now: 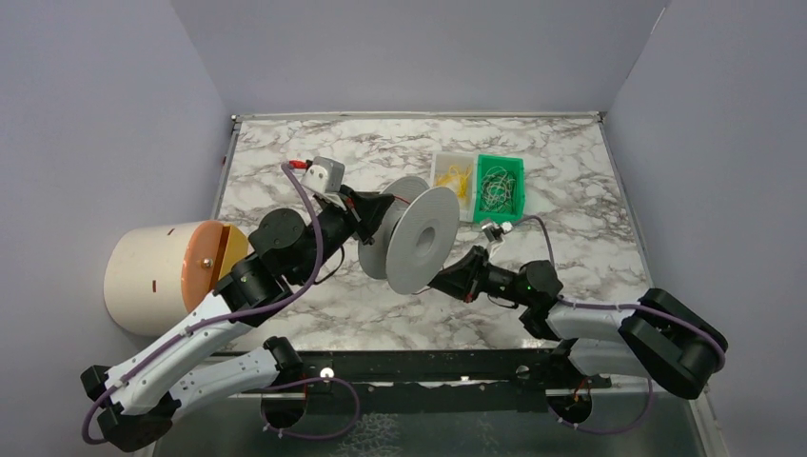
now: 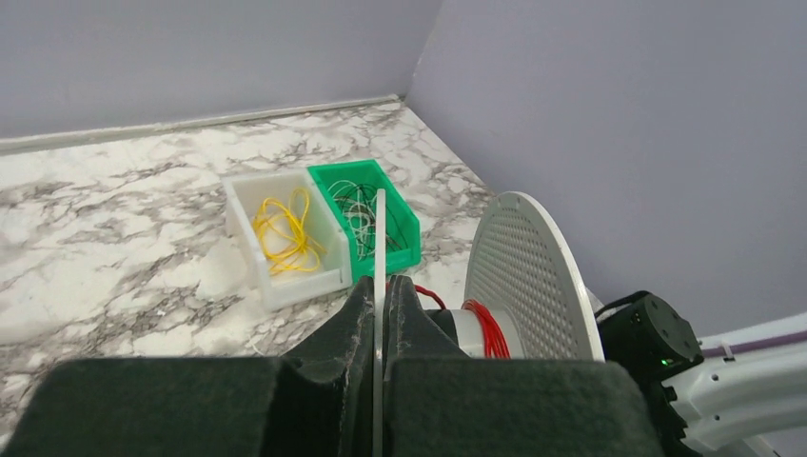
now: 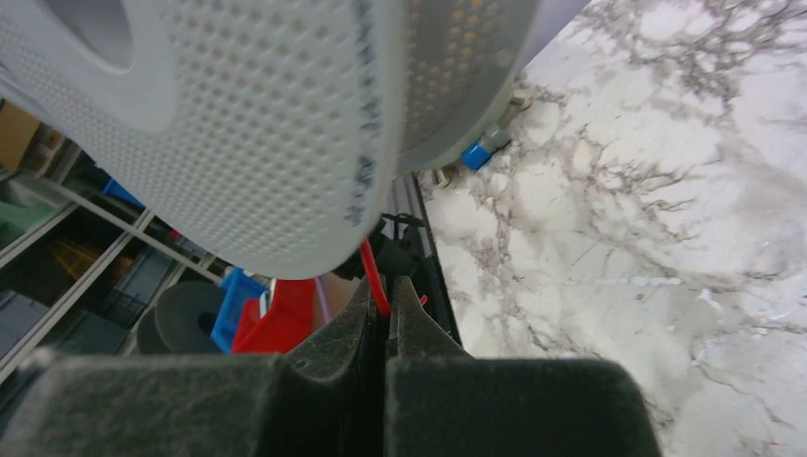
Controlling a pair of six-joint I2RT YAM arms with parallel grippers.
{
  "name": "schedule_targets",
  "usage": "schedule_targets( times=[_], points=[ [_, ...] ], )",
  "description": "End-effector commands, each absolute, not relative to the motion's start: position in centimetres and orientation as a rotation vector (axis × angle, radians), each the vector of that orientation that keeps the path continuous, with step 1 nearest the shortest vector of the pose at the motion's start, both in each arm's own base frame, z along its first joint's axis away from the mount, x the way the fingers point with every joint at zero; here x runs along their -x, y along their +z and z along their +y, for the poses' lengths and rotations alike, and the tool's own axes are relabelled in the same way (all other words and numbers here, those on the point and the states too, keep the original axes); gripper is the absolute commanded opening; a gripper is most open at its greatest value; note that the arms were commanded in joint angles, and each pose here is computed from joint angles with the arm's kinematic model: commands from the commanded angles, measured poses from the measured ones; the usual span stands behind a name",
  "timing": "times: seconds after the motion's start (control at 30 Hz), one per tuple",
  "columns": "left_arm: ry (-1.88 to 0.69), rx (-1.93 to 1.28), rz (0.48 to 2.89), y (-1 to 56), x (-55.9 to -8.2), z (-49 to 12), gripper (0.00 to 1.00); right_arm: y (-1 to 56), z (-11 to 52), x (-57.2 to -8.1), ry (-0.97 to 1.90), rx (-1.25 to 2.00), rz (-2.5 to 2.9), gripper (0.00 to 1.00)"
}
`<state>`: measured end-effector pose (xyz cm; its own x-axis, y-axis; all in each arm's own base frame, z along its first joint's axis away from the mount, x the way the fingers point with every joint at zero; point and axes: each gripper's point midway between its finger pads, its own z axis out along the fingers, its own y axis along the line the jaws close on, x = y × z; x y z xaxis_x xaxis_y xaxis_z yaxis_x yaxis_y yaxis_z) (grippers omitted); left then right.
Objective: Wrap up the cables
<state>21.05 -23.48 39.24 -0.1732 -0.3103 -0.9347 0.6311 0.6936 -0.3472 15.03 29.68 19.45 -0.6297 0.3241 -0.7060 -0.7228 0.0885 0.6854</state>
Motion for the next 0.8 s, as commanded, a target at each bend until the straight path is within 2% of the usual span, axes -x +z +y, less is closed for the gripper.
schedule_targets(
  times=[0.0, 0.4, 0.77],
  points=[
    [-0.862, 0.011, 1.347, 44.4, -22.7, -20.4, 0.00, 20.8, 31.2, -13.4, 1.736, 0.465, 1.523, 0.03],
    [-0.711, 0.212, 1.409, 40.5, -25.5, -18.4, 0.00, 21.0, 34.2, -11.4, 1.812, 0.494, 1.540, 0.08],
    [-0.603, 0.314, 1.415, 39.2, -26.4, -16.4, 0.00, 21.3, 36.4, -10.1, 1.831, 0.514, 1.552, 0.13]
  ],
)
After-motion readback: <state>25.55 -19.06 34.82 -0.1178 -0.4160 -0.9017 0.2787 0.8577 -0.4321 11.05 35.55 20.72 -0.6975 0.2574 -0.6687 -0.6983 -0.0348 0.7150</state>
